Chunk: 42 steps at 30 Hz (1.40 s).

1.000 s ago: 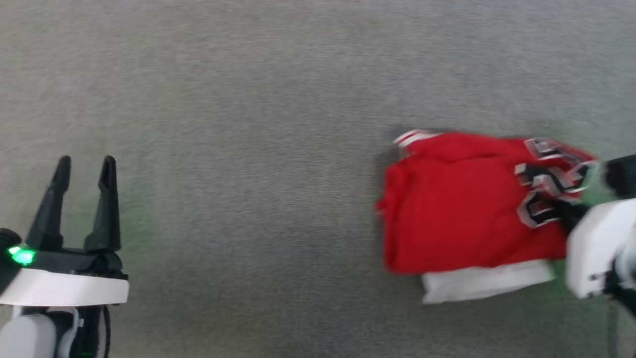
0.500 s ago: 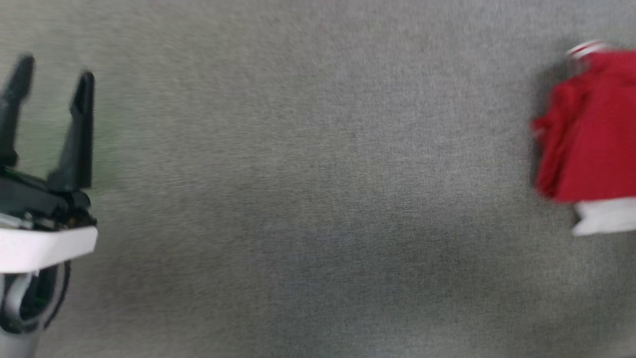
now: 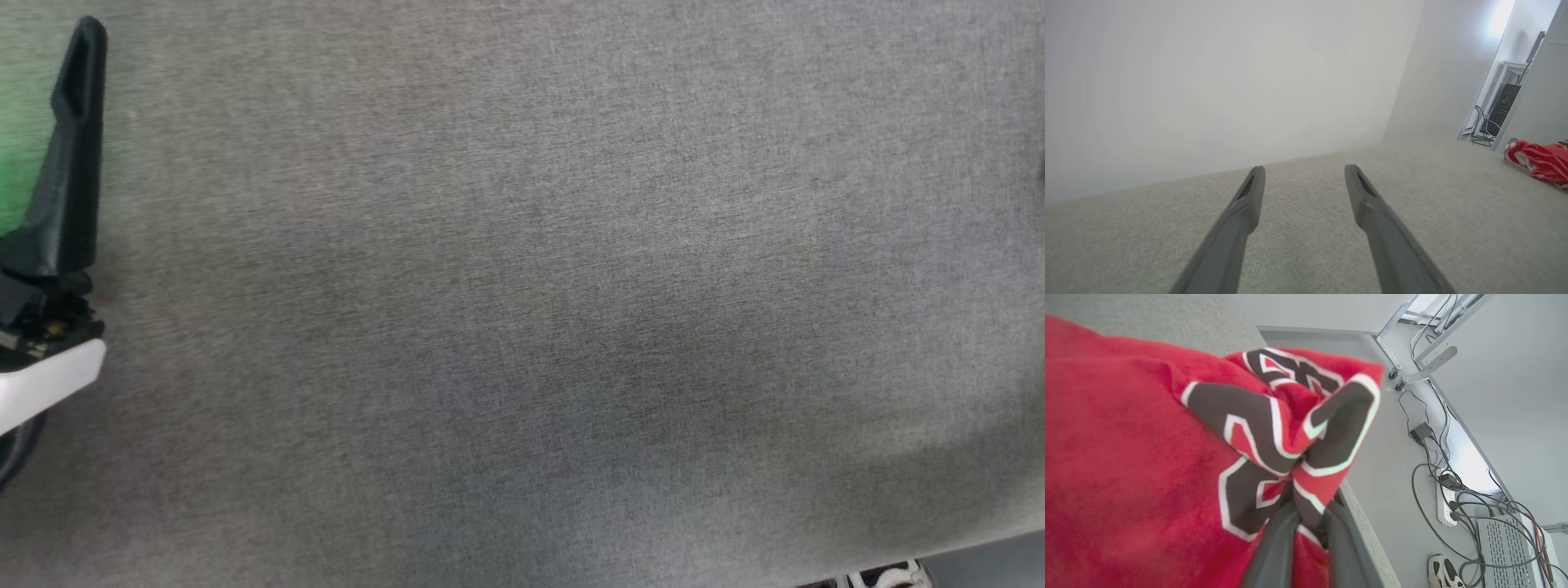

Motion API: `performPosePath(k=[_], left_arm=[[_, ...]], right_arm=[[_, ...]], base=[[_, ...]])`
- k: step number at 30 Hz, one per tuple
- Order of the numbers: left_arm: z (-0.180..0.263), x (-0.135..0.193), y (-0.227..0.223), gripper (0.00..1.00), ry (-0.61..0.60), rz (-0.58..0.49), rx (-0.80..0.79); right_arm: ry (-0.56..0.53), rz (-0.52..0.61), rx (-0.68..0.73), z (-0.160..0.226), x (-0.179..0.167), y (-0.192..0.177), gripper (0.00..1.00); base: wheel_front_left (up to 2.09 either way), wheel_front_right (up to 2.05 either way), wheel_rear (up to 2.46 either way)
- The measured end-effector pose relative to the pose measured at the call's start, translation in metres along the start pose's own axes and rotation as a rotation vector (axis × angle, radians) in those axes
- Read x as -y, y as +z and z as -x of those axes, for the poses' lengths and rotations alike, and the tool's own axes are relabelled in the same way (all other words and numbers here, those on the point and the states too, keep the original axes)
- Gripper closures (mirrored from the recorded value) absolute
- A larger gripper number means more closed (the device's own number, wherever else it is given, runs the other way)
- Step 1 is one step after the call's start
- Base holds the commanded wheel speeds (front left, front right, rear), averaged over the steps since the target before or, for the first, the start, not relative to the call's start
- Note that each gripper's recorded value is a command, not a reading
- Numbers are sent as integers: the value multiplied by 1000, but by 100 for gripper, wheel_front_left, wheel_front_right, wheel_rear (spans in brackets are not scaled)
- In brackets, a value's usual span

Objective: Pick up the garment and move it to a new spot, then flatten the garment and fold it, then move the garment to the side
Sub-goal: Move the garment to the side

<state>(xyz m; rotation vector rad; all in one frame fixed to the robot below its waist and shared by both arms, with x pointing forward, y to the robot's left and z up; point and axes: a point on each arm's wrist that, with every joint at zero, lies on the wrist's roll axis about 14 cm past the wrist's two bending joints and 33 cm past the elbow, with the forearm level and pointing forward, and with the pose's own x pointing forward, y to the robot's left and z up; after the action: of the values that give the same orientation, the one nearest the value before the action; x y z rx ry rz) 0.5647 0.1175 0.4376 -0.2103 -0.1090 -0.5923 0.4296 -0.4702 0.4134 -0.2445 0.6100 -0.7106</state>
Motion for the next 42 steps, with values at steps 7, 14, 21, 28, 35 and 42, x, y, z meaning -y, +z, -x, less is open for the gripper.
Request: performPosePath(k=[7,14,21,28,35,42], left_arm=[[-2,-1,-2,0,-14,-10,6],[-1,-1,2,0,-11,-27,7],[2,3,19,0,17,-39,34],[16,4,45,0,94,-24,58],[55,2,54,0,214,0,5],[109,-2,60,0,362,-10,-49]], right_arm=[[-35,-3,10,-12,-1,-4,100],[-27,21,13,-18,-8,-5,49],[-12,55,102,-14,-6,29,0],[50,65,196,4,-7,69,0],[290,112,283,41,-70,83,0],[486,1,387,90,-117,90,0]], base=[[0,0,0],[0,0,0],[0,0,0],[0,0,0],[0,0,0],[0,0,0]])
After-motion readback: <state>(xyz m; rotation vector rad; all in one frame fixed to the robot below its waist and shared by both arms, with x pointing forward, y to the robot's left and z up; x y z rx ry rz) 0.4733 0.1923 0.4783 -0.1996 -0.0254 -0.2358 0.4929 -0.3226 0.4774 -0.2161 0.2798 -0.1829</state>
